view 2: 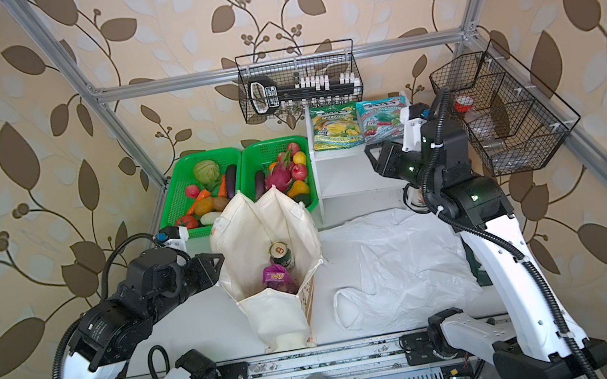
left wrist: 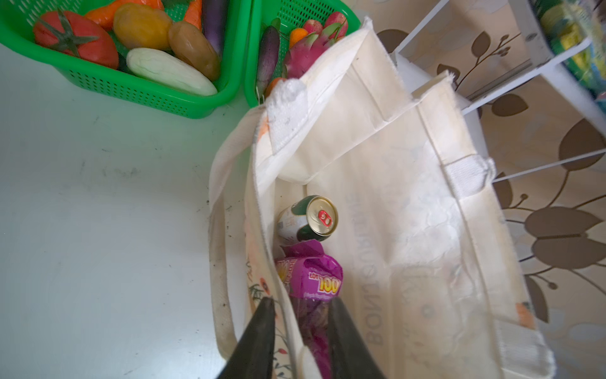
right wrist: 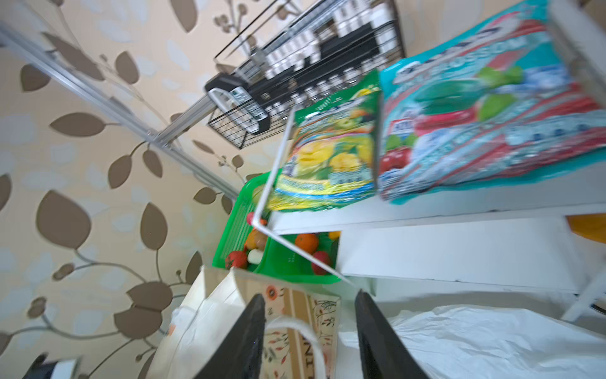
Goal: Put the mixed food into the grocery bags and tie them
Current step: 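Release the purple bag and lift the right gripper out toward the shelf, then grasp the teal-and-red snack bag on the shelf with the right gripper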
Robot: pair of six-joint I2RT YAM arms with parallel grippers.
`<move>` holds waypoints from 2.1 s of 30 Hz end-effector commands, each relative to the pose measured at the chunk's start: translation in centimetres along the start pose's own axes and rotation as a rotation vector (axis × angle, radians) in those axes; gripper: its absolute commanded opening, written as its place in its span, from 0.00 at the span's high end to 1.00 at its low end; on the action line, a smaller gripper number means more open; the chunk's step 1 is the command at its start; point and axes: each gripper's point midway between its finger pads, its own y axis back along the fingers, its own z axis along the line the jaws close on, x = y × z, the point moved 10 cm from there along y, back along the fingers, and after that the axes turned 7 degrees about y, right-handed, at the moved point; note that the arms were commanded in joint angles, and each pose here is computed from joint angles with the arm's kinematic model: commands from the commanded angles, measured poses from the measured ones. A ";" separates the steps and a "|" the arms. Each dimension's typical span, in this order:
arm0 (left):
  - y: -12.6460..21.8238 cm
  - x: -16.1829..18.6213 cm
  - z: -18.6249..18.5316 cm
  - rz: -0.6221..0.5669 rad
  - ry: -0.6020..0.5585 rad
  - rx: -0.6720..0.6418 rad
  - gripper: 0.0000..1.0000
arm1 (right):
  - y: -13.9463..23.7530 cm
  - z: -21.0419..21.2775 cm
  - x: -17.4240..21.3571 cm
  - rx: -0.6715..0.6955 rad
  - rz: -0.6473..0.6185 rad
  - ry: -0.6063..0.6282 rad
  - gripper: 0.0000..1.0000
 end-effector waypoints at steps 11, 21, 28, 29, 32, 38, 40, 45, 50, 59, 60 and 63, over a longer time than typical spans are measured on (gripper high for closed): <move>2.5 -1.0 0.4 -0.122 -0.052 -0.005 0.28 | -1.4 -4.5 -1.1 0.266 -0.273 -0.353 0.51; 3.9 -1.0 1.1 -0.175 -0.069 -0.018 0.25 | -3.8 -5.4 -1.6 0.253 -0.344 -0.415 0.52; 3.9 -1.0 1.2 -0.177 -0.072 -0.027 0.24 | -4.9 -6.5 -1.2 0.312 -0.377 -0.459 0.50; 3.9 -1.0 1.2 -0.179 -0.072 -0.029 0.24 | -5.2 -6.5 -1.2 0.306 -0.373 -0.455 0.50; 3.8 -1.1 1.2 -0.178 -0.075 -0.033 0.24 | -6.3 -6.5 -1.3 0.248 -0.369 -0.440 0.52; 3.8 -1.0 1.2 -0.177 -0.071 -0.036 0.24 | -7.4 -6.6 -1.2 0.219 -0.361 -0.458 0.52; 3.9 -1.1 1.1 -0.177 -0.072 -0.033 0.24 | -7.6 -6.7 -1.1 0.226 -0.358 -0.460 0.56; 3.9 -1.2 1.0 -0.178 -0.068 -0.029 0.24 | -6.5 -7.1 -0.6 0.312 -0.366 -0.453 0.83; 3.9 -1.2 1.0 -0.176 -0.064 -0.028 0.24 | -4.3 -7.1 0.6 0.323 -0.364 -0.436 0.98; 3.9 -1.5 0.6 -0.174 -0.064 -0.026 0.24 | -1.8 -6.2 2.4 0.220 -0.292 -0.443 0.98; 3.9 -1.5 0.5 -0.171 -0.065 -0.026 0.24 | -1.6 -6.2 2.4 0.221 -0.293 -0.444 0.95; 3.9 -1.7 0.4 -0.167 -0.067 -0.025 0.24 | -1.3 -6.3 2.5 0.213 -0.308 -0.465 0.77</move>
